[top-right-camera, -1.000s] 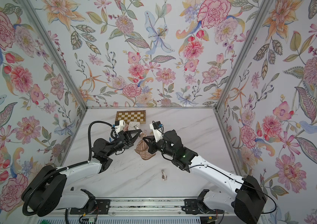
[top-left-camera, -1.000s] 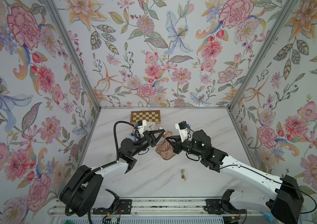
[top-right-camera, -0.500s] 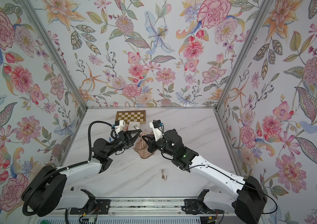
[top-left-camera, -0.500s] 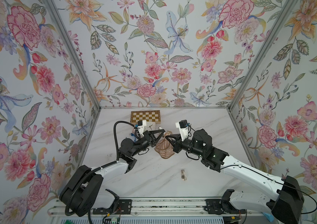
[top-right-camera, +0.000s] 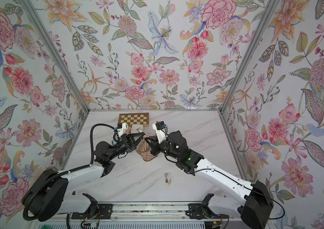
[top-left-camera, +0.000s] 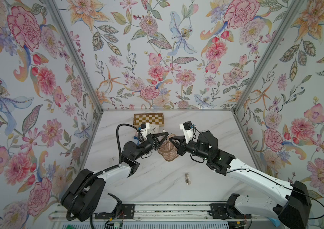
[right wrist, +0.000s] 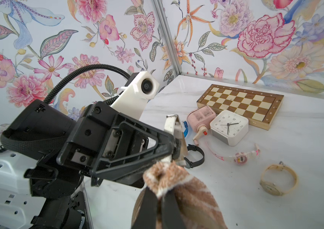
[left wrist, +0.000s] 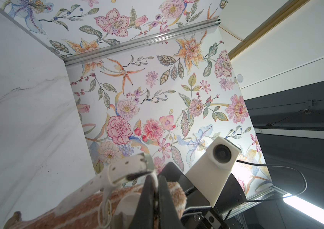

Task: Wipe the watch dial
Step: Wipe the dirt from the watch dial.

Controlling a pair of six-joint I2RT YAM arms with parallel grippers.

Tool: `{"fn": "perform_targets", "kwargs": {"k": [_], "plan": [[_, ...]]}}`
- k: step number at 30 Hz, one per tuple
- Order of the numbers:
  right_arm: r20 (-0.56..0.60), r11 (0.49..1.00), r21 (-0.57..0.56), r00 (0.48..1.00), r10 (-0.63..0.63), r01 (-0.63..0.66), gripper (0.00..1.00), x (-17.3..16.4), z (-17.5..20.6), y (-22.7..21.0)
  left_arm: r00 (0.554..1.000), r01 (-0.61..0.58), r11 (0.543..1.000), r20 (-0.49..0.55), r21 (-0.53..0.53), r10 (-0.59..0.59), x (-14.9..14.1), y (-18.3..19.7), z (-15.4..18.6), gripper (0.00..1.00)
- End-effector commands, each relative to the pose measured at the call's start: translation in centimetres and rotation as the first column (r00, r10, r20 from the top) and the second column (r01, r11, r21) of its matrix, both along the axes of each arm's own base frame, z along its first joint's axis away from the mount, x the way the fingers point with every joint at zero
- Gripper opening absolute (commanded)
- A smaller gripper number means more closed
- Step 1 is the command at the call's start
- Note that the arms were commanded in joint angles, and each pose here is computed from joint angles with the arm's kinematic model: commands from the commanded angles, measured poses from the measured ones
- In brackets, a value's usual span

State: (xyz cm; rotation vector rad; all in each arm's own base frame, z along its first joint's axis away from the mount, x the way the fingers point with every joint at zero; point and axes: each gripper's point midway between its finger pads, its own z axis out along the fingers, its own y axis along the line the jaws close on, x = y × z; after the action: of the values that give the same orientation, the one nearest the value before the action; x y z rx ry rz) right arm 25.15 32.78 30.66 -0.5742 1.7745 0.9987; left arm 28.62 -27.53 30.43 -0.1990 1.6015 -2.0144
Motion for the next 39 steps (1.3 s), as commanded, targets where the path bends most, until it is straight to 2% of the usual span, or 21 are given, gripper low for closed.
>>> {"fn": "perform_targets", "kwargs": {"k": [1, 4, 7, 17, 27, 36, 39], "plan": [[0.016, 1.0, 0.001, 1.0, -0.011, 0.011, 0.0, 0.1, -0.3, -0.1, 0.998, 0.017, 1.0, 0.057, -0.01, -0.017, -0.3, -0.2, 1.1, 0.0], [-0.026, 1.0, -0.012, 1.0, -0.011, 0.011, 0.0, 0.1, -2.5, 0.0, 0.998, 0.018, 1.0, 0.056, -0.014, -0.017, -0.3, -0.1, 1.2, 0.0], [-0.047, 1.0, -0.007, 0.999, -0.001, 0.001, 0.0, 0.0, -3.0, 0.3, 0.998, 0.014, 1.0, 0.059, -0.007, -0.013, -0.4, -0.1, 1.2, 0.0], [0.046, 1.0, 0.022, 0.999, 0.01, -0.011, 0.0, -0.6, 2.3, 0.2, 0.998, 0.012, 1.0, 0.059, -0.009, -0.011, -0.5, 0.0, 0.9, 0.0], [-0.049, 1.0, -0.03, 0.999, 0.002, -0.003, 0.0, -0.3, -3.3, 0.6, 0.998, 0.02, 1.0, 0.061, -0.019, -0.018, -0.7, 0.0, 0.9, 0.0], [0.031, 1.0, 0.013, 0.999, 0.014, -0.015, 0.0, -0.8, 1.8, 0.6, 0.998, 0.012, 1.0, 0.063, -0.017, -0.011, -0.7, 0.1, 0.7, 0.0], [0.041, 1.0, 0.014, 0.999, 0.015, -0.016, 0.0, -1.0, 2.2, 0.6, 0.998, 0.011, 1.0, 0.063, -0.016, -0.01, -0.8, 0.2, 0.7, 0.0]]}}
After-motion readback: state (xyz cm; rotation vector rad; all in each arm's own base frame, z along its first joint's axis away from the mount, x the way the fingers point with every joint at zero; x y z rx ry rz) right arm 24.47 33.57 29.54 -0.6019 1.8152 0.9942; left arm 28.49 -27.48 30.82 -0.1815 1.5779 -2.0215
